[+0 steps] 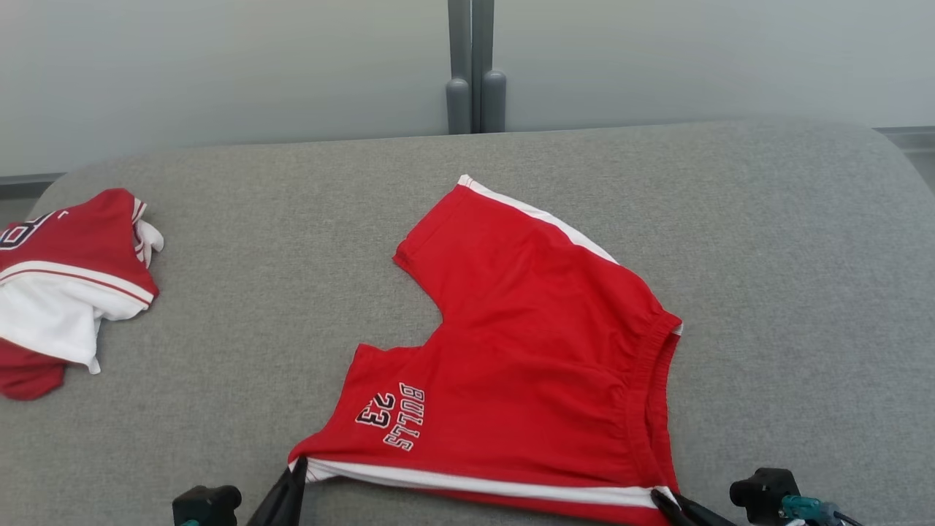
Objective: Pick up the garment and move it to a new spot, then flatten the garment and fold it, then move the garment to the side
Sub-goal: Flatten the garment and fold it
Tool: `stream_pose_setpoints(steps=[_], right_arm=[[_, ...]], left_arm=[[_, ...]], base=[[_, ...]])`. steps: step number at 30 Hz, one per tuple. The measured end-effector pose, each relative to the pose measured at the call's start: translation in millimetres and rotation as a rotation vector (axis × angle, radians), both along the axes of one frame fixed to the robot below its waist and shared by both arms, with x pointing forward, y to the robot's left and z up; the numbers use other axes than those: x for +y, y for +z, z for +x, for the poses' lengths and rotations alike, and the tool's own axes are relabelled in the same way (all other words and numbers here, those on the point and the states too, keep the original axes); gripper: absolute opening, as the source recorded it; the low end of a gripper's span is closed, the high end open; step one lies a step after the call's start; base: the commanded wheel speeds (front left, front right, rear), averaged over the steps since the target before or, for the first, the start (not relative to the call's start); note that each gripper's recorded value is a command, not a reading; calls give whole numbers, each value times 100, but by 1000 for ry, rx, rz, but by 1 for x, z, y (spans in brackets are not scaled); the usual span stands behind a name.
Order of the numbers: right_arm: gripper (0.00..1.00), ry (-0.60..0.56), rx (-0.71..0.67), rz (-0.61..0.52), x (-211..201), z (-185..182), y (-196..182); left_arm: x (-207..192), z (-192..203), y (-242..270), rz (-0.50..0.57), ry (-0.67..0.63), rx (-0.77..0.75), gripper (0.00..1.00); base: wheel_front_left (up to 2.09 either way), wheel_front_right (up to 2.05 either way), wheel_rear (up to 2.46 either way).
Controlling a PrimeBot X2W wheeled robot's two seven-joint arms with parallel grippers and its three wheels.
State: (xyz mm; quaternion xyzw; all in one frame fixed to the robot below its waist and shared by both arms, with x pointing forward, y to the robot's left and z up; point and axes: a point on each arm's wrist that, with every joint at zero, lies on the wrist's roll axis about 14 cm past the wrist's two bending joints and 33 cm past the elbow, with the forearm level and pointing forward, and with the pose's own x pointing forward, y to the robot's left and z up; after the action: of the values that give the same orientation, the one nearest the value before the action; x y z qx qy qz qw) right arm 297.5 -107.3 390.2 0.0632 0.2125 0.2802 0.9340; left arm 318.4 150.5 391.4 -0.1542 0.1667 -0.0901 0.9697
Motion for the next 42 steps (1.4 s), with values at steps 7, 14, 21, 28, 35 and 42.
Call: stream_pose_setpoints(steps=[7,14,21,28,35,42], right_arm=[[0,-99,-88,110,-5,30,36],[0,-260,-191,299,-22,95,85],[0,-365,-190,354,-30,137,78],[0,-460,-158,375,-36,158,56],[0,-551,-129,337,-55,160,32],[0,-606,-121,264,-75,156,17]], left_arm=[[-19,49,61,22,-96,-208,0],[-54,135,120,114,-250,-395,0],[-71,210,107,230,-317,-374,0],[-90,269,71,338,-374,-315,0],[-122,302,33,363,-422,-264,0],[-151,314,6,361,-451,-236,0]], base=[[0,0,0],[0,0,0],[0,0,0],[0,0,0],[0,0,0],[0,0,0]])
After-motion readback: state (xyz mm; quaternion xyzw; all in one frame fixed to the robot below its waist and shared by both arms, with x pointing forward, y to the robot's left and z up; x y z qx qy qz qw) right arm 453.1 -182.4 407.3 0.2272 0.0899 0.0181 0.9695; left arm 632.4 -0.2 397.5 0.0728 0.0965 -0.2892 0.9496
